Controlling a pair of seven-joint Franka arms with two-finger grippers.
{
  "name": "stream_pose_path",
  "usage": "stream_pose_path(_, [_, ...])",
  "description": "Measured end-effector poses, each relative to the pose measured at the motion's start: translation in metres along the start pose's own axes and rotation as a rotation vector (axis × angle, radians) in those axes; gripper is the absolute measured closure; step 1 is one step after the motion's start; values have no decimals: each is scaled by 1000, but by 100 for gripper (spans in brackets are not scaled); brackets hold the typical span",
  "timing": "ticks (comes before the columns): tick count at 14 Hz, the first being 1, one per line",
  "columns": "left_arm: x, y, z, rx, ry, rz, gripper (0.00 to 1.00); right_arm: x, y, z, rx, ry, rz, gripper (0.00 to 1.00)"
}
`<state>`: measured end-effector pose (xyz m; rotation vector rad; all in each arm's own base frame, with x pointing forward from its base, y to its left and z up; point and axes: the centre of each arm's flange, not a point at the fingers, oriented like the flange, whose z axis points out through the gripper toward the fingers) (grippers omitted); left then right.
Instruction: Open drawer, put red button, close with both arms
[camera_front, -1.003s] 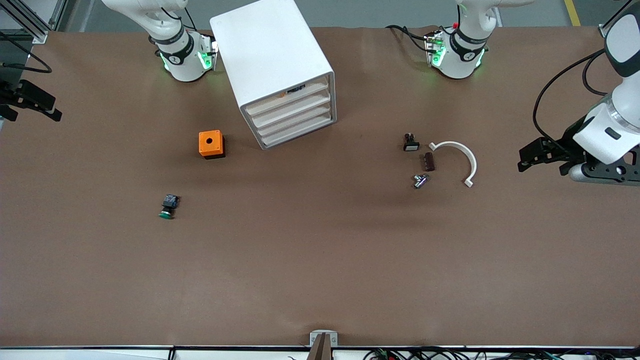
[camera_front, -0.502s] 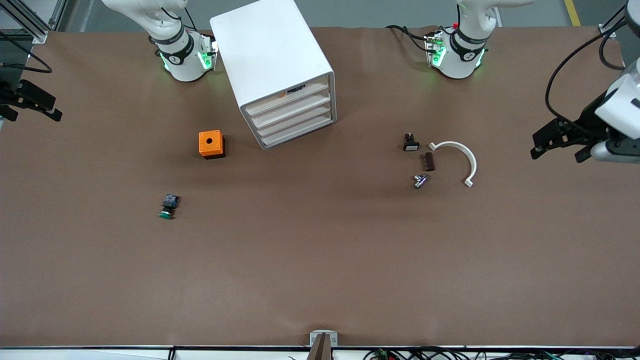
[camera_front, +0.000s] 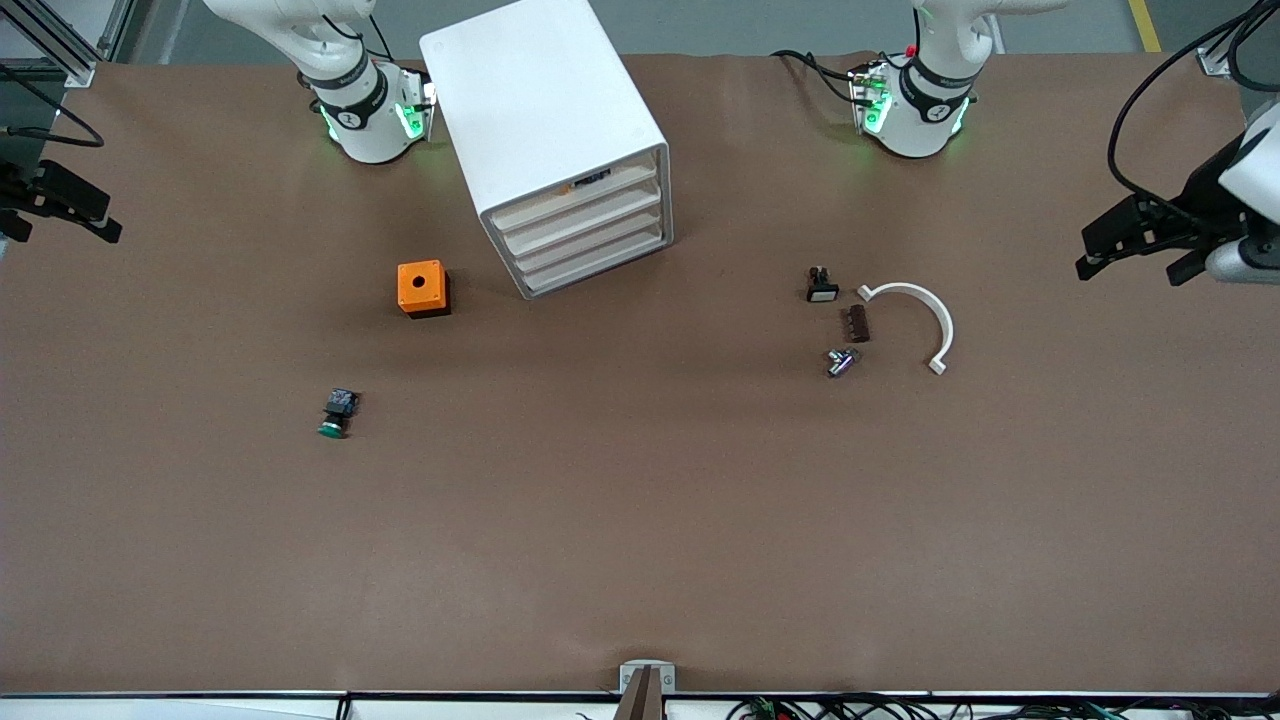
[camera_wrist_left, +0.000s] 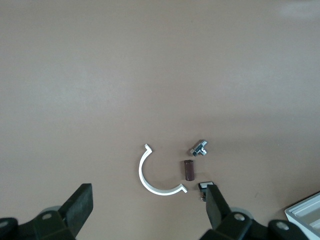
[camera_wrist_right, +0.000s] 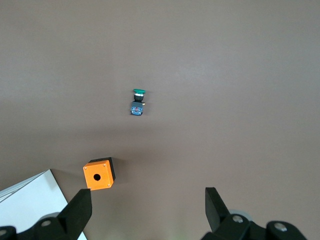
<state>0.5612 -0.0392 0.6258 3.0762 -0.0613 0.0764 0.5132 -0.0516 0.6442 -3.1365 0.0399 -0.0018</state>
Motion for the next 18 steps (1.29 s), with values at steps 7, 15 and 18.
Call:
stream_pose_path(7, [7, -3, 3, 0, 0, -11, 0, 0, 0, 0, -1, 0, -1, 0])
stream_pose_path(15, [7, -4, 2, 0, 0, -12, 0, 0, 0, 0, -1, 0, -1, 0])
stream_pose_path(18, [8, -4, 3, 0, -1, -12, 0, 0, -1, 0, -1, 0, -2, 0])
